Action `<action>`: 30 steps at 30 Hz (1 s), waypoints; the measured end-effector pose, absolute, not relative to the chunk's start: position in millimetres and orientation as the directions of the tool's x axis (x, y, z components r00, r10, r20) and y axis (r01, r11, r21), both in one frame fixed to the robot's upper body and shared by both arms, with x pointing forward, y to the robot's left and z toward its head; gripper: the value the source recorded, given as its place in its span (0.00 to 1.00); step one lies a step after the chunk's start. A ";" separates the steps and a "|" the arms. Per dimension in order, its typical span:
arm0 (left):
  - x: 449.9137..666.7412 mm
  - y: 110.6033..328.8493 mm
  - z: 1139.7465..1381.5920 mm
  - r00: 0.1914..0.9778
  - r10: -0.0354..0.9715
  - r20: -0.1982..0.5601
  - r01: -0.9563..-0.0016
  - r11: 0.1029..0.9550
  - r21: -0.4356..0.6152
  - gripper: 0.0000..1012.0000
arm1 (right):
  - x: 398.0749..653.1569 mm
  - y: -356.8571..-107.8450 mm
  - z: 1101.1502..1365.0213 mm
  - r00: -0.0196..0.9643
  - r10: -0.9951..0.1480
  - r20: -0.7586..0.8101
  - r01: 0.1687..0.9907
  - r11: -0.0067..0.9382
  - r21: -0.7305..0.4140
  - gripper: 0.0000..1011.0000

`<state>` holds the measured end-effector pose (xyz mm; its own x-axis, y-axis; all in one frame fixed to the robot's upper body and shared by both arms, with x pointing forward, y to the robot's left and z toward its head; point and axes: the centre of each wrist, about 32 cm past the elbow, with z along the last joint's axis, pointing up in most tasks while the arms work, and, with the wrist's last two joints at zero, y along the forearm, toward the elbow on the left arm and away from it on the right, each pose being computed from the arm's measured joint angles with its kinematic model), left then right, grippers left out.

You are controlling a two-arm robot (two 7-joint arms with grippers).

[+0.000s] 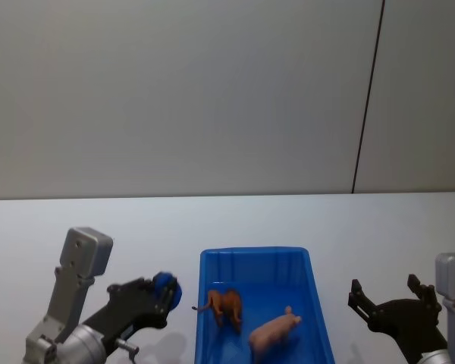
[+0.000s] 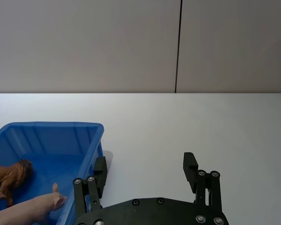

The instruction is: Pick up the two dolls from the table and place them into the box.

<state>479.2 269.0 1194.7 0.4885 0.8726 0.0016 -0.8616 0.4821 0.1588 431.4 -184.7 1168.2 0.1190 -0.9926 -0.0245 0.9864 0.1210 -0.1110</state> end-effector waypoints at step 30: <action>507.1 257.3 1221.2 0.770 0.639 -0.001 -0.637 0.768 -0.068 0.45 | 431.5 -184.7 1168.2 0.119 -0.993 -0.024 0.986 0.121 -0.111 0.99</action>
<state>507.1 257.3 1221.2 0.7696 0.6385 -0.0014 -0.6371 0.7678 -0.0675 431.5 -184.7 1168.2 0.1189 -0.9926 -0.0244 0.9864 0.1209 -0.1110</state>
